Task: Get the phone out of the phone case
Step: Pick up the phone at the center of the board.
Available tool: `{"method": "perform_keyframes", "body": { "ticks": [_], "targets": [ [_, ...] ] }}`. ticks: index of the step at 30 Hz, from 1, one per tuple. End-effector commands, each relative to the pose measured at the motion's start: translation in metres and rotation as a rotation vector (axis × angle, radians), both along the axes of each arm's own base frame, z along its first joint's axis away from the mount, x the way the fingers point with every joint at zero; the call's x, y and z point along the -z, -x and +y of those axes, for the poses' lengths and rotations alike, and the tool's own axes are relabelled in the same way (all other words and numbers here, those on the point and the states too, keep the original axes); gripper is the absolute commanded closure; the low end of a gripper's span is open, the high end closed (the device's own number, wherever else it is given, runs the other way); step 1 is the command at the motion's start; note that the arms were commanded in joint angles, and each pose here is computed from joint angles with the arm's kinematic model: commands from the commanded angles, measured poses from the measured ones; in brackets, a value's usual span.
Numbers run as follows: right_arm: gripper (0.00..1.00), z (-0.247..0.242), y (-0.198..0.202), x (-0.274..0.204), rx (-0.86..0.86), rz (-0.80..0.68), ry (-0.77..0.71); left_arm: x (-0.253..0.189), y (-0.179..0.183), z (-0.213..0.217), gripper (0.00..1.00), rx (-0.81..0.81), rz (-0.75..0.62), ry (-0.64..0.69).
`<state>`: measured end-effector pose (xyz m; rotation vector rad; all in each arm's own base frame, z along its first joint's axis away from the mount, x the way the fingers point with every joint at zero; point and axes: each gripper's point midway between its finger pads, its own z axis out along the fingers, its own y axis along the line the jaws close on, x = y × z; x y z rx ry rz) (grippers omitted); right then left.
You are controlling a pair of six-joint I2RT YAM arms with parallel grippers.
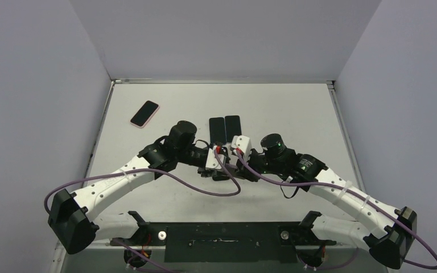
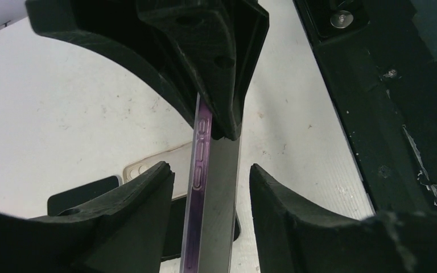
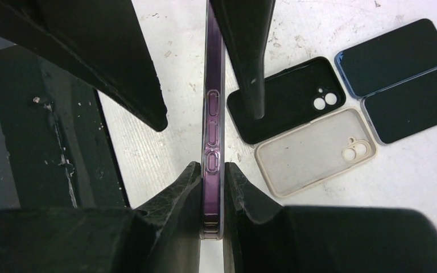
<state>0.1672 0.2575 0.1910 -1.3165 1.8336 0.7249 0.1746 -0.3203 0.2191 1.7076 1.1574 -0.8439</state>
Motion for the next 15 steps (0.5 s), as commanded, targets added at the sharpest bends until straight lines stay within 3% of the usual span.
{"method": "perform_keyframes", "body": {
  "ticks": [1, 8, 10, 14, 15],
  "targets": [
    [1.0, 0.022, -0.019, -0.055, -0.048, -0.171, -0.14, -0.008, 0.009, -0.009, 0.52, 0.05, 0.046, 0.047],
    [1.0, 0.028, -0.018, -0.062, -0.097, -0.212, -0.168, 0.005, 0.01, -0.011, 0.65, 0.052, 0.09, 0.028],
    [1.0, 0.03, -0.017, -0.062, -0.112, -0.219, -0.175, 0.006, 0.01, -0.011, 0.72, 0.053, 0.097, 0.024],
    [1.0, 0.03, -0.017, -0.061, -0.119, -0.237, -0.182, 0.005, 0.007, -0.009, 0.99, 0.03, 0.092, 0.016],
    [0.98, 0.028, -0.018, -0.061, -0.11, -0.243, -0.18, 0.004, 0.005, -0.008, 1.0, 0.02, 0.088, 0.015]
  ]
}}
